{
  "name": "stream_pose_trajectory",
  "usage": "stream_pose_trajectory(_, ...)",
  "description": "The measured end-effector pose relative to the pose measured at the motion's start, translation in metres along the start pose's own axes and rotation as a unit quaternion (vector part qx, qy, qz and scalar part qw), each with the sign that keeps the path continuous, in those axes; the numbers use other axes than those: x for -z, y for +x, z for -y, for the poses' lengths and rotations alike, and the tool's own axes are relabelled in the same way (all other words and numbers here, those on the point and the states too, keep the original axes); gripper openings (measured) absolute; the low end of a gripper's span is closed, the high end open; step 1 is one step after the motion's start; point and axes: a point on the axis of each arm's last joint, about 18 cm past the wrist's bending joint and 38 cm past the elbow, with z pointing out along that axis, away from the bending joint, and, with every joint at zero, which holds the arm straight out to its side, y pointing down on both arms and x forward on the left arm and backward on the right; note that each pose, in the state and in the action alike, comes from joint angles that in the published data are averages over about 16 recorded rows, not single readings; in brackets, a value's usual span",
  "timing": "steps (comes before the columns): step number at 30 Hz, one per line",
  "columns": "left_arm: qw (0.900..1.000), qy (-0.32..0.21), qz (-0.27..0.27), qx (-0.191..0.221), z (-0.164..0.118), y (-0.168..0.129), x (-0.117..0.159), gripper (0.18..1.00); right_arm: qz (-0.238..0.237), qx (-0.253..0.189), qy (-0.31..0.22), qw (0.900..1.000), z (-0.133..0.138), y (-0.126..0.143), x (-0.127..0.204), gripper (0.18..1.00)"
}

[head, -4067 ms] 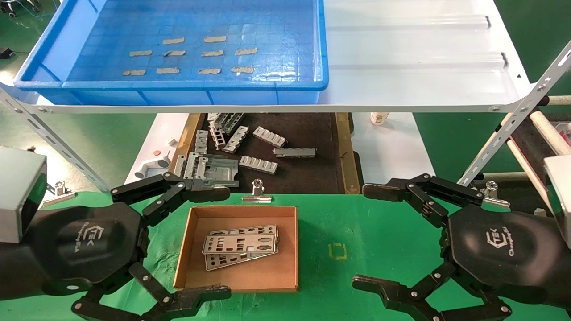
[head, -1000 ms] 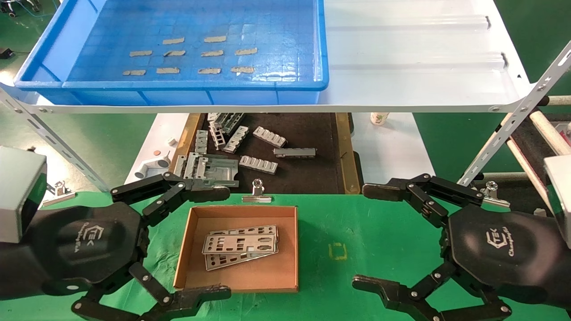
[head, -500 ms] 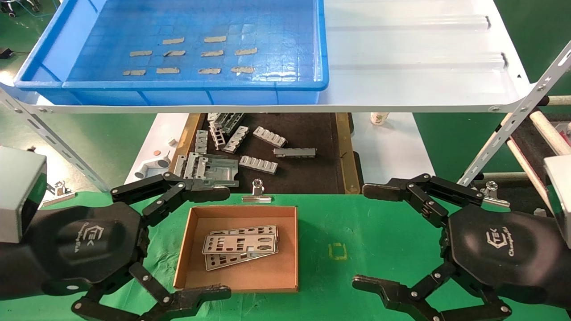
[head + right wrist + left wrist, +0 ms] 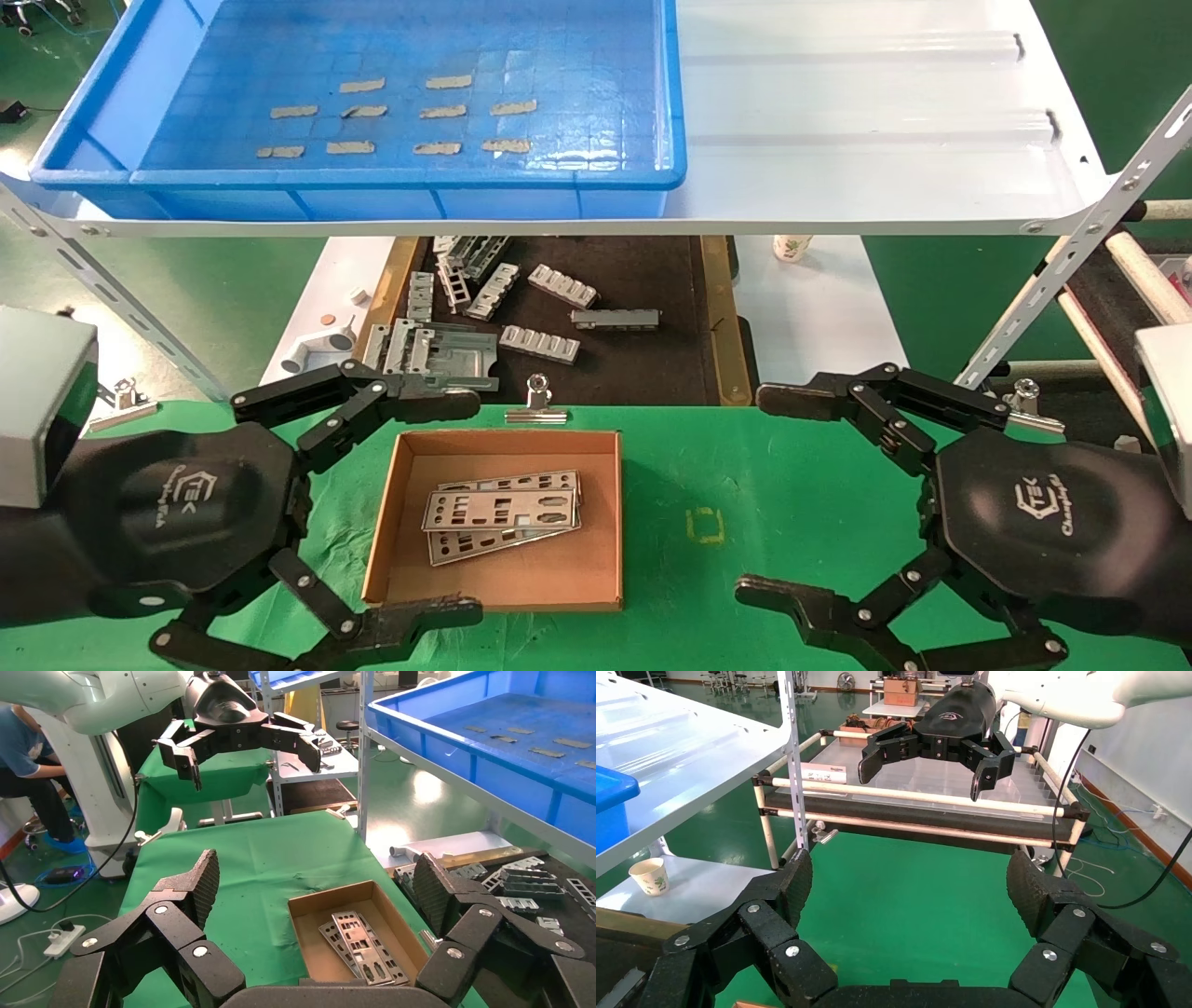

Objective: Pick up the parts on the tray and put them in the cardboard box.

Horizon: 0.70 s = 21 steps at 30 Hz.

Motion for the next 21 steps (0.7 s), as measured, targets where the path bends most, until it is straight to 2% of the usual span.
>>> stream_pose_trajectory(21, 1.0, 0.0, 0.0, 0.0, 0.0, 0.0, 0.0, 1.001, 0.0, 0.0, 0.0, 1.0, 0.0, 0.0, 0.0, 1.001)
